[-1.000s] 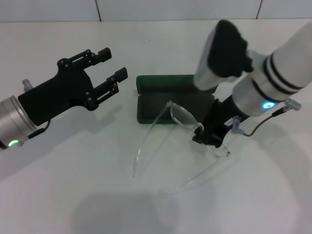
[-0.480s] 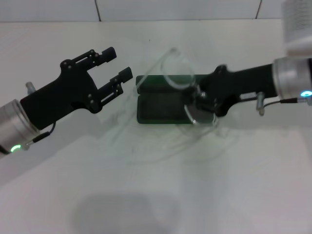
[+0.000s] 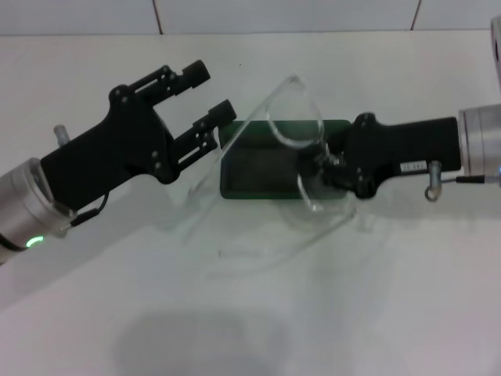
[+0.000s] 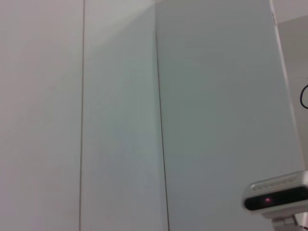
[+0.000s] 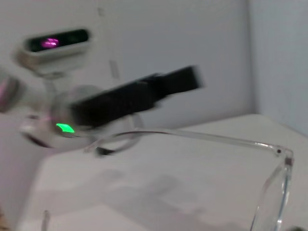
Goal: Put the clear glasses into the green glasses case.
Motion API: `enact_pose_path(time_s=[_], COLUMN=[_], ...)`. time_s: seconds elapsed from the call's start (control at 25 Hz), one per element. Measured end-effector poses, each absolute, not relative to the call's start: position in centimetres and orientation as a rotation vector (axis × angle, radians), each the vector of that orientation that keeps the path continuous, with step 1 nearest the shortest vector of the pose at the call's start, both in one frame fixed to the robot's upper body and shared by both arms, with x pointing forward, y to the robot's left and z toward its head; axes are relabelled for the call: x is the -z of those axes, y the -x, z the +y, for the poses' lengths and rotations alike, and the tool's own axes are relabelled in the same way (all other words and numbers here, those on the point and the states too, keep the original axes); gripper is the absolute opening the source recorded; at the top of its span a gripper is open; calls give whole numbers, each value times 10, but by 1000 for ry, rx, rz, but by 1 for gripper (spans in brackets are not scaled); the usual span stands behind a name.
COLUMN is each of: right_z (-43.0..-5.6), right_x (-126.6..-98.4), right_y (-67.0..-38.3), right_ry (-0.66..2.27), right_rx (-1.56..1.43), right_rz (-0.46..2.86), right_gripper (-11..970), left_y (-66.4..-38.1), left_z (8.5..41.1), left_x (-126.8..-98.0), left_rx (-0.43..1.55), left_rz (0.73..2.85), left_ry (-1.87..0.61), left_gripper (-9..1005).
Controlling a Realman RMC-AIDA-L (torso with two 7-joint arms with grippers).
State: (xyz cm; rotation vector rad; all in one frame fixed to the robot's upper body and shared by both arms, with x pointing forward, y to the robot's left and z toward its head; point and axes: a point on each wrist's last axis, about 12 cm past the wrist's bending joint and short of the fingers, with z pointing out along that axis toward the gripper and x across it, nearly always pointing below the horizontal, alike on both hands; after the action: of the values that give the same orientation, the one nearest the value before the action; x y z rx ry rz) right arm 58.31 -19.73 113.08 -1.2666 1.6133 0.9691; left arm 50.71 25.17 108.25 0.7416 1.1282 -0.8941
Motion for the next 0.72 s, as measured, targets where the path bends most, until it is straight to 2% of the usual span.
enact_pose_path(time_s=[0.32, 0.72], right_z=[-192, -190], right_x=[-1145, -1149], right_y=[-565, -567], right_ry=[1392, 1339], right_rx=[-1184, -1240], right_rz=[1512, 1587], right_gripper=[108, 108], left_y=[-513, -505], left_z=[233, 230], left_x=[-1092, -1098], left_rx=[966, 1032], left_rz=[1045, 964], left_ry=[-834, -871], left_gripper=[557, 557])
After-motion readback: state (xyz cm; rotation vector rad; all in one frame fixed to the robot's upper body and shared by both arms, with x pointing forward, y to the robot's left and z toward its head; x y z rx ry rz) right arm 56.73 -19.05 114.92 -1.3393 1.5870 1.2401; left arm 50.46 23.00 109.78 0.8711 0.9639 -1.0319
